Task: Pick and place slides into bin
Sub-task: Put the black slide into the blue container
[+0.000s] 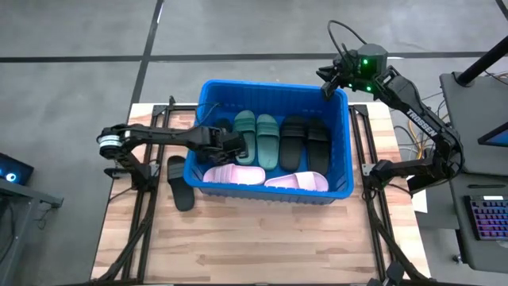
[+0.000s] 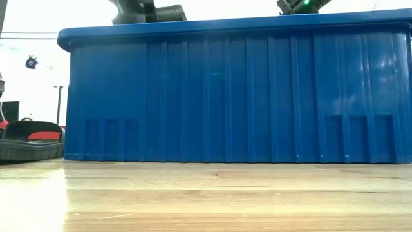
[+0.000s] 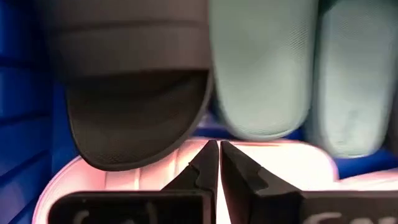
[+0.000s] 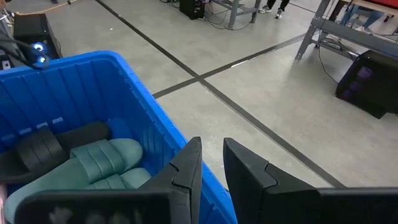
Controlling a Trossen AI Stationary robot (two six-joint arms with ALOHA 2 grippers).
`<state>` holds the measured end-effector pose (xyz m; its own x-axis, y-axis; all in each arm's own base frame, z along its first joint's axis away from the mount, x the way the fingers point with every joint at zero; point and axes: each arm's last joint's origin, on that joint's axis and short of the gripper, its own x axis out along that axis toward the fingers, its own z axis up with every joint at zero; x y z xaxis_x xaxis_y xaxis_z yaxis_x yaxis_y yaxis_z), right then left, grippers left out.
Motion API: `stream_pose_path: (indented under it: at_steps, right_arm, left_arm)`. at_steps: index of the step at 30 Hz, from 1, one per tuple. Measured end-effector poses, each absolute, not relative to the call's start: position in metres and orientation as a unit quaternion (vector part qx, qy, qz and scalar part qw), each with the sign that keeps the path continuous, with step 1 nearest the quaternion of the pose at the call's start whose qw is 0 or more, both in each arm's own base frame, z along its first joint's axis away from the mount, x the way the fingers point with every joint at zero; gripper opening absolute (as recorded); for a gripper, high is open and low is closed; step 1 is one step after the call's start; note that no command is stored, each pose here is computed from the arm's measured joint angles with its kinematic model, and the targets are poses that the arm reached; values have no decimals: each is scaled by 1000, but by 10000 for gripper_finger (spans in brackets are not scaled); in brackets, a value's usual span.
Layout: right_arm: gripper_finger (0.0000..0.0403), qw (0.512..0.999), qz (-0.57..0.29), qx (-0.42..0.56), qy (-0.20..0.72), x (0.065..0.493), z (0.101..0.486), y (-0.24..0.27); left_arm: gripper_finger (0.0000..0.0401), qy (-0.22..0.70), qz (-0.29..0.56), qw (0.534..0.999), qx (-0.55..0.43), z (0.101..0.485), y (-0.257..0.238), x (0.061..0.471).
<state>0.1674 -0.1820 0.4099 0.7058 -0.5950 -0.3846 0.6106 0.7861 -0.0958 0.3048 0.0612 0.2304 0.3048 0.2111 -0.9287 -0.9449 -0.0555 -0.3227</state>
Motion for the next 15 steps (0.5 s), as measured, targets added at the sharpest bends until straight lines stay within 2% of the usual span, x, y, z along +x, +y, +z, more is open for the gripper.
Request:
stream_pose_path:
  at_steps: [5, 15]
  right_arm:
    - [63, 923, -326, 19, 201, 167, 410, -182]
    - [59, 923, -326, 16, 202, 167, 410, -182]
  left_arm:
    - [0, 376, 496, 571, -535, 211, 62, 311]
    - [0, 390, 551, 546, -496, 196, 68, 312]
